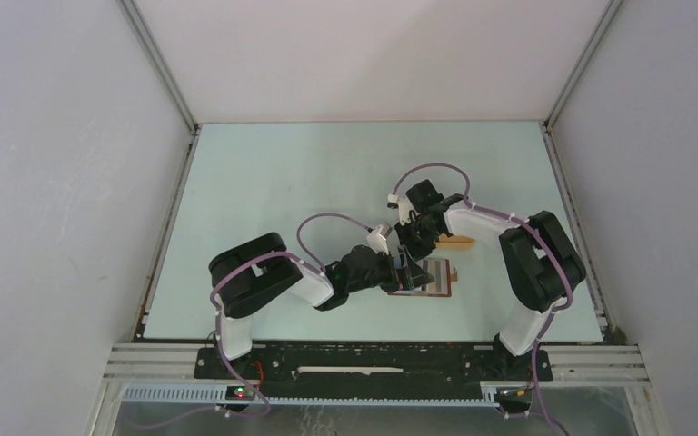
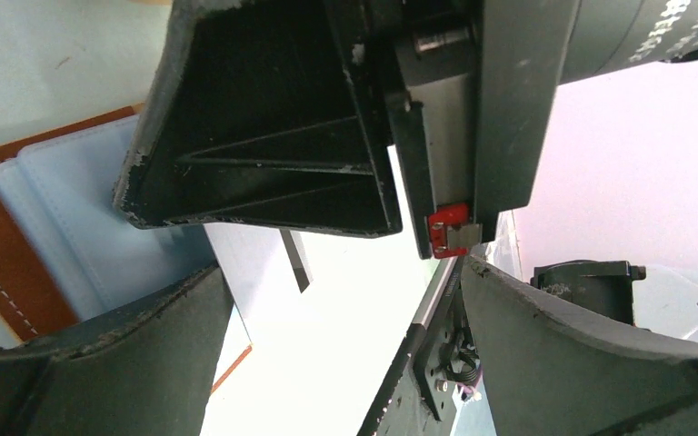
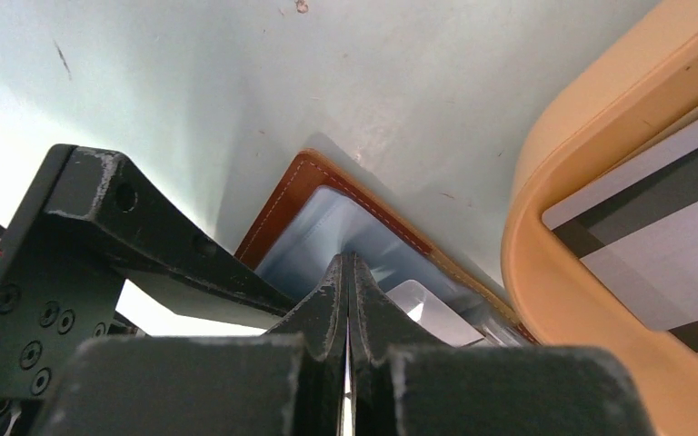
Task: Put the credit cards into the card holder
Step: Insert the credit card into the card holder.
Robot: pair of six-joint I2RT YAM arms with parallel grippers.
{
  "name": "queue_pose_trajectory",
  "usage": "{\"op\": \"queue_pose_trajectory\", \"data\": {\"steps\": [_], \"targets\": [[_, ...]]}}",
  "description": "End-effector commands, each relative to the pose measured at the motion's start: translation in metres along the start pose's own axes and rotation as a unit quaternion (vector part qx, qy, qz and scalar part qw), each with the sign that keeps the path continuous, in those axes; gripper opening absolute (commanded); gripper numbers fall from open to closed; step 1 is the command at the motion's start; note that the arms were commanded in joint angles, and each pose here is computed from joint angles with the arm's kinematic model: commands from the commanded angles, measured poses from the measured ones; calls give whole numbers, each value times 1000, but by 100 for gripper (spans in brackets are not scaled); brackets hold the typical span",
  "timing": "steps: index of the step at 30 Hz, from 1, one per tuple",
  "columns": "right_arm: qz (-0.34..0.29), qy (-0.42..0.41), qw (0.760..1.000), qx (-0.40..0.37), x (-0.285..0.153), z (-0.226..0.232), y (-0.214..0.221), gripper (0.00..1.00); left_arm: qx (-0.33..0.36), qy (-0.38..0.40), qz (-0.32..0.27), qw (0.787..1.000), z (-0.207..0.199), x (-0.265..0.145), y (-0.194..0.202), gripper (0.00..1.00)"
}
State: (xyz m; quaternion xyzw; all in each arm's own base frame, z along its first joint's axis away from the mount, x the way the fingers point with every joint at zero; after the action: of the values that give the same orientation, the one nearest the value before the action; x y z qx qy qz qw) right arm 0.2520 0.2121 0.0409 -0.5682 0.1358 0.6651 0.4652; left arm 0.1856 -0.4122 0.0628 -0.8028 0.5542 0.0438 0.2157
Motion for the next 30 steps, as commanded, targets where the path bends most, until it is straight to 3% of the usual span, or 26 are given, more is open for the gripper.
{"op": "queue_pose_trajectory", "data": {"steps": [1,19,30], "targets": [[3,34,999,-16,-3,-5,-4,0,13,-19,-1,1000,8,4,0,100],[27,53,995,-84,-17,-10,13,0,17,-19,-1,1000,6,4,-2,100],[-50,-45,990,-127,-69,3,-8,1,43,-26,-3,999,-2,2,-8,100]]}}
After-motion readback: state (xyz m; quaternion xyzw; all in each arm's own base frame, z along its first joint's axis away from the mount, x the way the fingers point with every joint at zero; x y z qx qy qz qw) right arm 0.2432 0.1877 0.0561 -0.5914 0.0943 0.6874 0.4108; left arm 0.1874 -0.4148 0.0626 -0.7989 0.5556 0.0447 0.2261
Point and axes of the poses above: each gripper's point midway between its finger pads, its own x axis out along the fingers, its own z axis along the line the jaws close on, y = z × x, the point moved 2 cm from there along -x, back along the fingers, and after that the axes turned 9 degrees about -x, right-handed, at the moved point
